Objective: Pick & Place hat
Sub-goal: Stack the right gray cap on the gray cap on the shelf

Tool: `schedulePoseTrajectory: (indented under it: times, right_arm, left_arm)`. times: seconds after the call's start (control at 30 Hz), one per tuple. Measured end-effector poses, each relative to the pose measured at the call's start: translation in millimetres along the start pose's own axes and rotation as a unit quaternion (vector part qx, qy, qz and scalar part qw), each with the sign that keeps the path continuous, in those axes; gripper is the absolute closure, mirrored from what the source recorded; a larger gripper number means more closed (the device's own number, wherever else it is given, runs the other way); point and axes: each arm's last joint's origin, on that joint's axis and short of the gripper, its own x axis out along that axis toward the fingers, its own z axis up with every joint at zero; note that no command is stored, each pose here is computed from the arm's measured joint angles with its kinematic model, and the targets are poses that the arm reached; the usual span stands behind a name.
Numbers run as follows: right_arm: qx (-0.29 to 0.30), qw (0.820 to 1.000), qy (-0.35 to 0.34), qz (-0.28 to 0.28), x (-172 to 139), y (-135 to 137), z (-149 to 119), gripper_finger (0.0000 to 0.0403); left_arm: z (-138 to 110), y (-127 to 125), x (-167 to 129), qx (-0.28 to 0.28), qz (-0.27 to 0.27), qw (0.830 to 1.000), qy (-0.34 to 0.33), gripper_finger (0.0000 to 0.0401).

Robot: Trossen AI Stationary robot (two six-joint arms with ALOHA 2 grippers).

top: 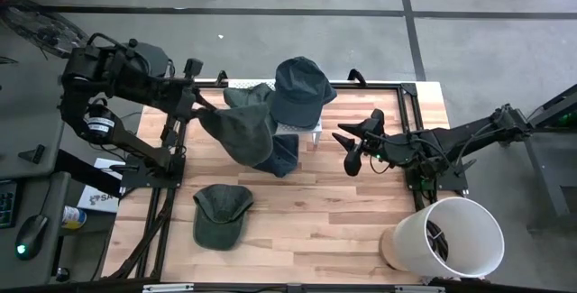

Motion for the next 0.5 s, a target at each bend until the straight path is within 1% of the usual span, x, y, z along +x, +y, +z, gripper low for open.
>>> schedulePoseTrajectory:
  times: [0.17,0.23,0.37,0.5]
  right_arm:
    - [0.000,1.000,0.000,-0.001,0,0,0,0.0261]
    - [0.000,1.000,0.000,-0.001,0,0,0,0.0261]
    - [0.000,1.000,0.000,0.000,0,0,0,0.0261]
    - [-0.002,1.000,0.001,0.000,0,0,0,0.0261]
  left_arm:
    - [-1,13,6,-0.020,0.014,1.000,-0.012,0.0379]
    - [-3,19,9,-0.017,0.016,1.000,-0.007,0.0379]
    - [-11,30,11,-0.029,0.017,0.999,-0.001,0.0379]
    - [-21,39,8,-0.049,0.005,0.999,-0.002,0.0379]
